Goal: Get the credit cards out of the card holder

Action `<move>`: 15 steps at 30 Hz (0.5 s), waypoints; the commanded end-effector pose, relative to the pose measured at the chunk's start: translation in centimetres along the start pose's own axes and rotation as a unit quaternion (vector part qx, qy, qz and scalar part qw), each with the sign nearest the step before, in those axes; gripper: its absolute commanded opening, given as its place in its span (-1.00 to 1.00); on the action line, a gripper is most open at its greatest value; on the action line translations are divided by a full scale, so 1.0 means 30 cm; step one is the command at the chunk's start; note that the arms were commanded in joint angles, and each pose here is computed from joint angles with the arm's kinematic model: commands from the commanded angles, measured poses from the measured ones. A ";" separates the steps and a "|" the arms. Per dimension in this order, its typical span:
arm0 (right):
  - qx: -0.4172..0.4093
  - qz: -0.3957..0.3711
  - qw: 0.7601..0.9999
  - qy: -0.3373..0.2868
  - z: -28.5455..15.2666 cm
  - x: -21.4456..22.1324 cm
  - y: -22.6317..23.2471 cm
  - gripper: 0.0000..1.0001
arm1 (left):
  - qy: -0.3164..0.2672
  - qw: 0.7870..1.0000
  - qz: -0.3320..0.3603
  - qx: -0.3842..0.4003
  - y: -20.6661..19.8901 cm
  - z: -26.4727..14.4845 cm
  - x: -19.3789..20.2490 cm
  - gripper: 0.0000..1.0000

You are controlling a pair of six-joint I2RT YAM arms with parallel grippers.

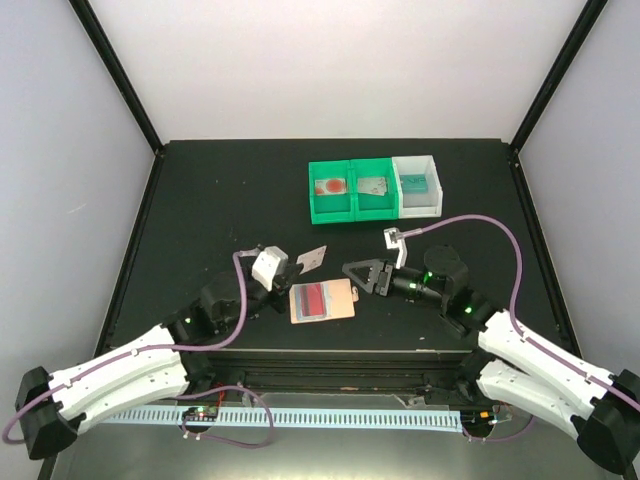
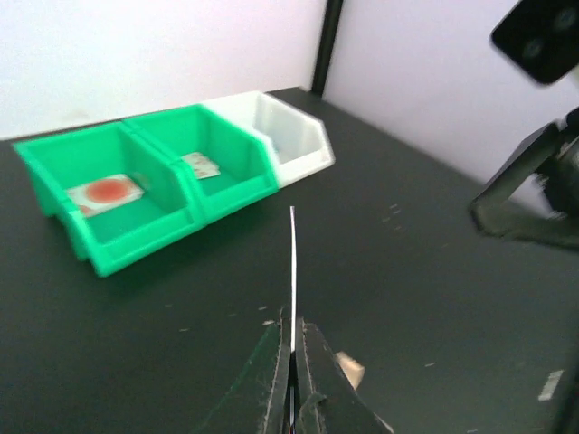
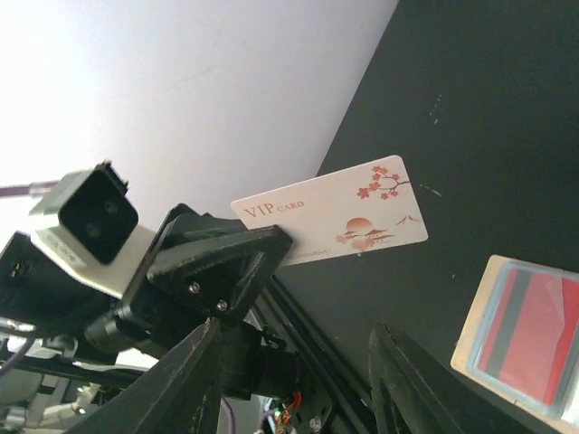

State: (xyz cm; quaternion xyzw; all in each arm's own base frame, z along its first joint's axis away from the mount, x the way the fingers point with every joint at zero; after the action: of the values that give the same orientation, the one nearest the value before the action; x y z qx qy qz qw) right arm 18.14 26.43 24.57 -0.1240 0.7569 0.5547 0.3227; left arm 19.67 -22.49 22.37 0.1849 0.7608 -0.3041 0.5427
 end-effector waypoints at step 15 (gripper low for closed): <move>-0.074 -0.030 0.996 -0.033 -0.011 -0.006 0.056 0.02 | 0.002 0.900 -0.342 0.272 -0.179 -0.089 -0.151 -0.97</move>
State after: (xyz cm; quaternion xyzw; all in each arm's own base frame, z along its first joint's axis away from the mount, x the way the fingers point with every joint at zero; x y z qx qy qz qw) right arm 17.51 26.36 23.85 -0.1453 0.7309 0.5723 0.3422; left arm 17.24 -24.12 25.92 0.0611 0.7085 -0.5996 0.3672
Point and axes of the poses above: each gripper's point midway between its finger pads, its own z axis out along the fingers, its own y axis along the line the jaws close on, x = y × z, the point moved 1 cm from there along -z, back along the fingers, and after that the axes turned 9 degrees about -z, right-handed, at the moved point
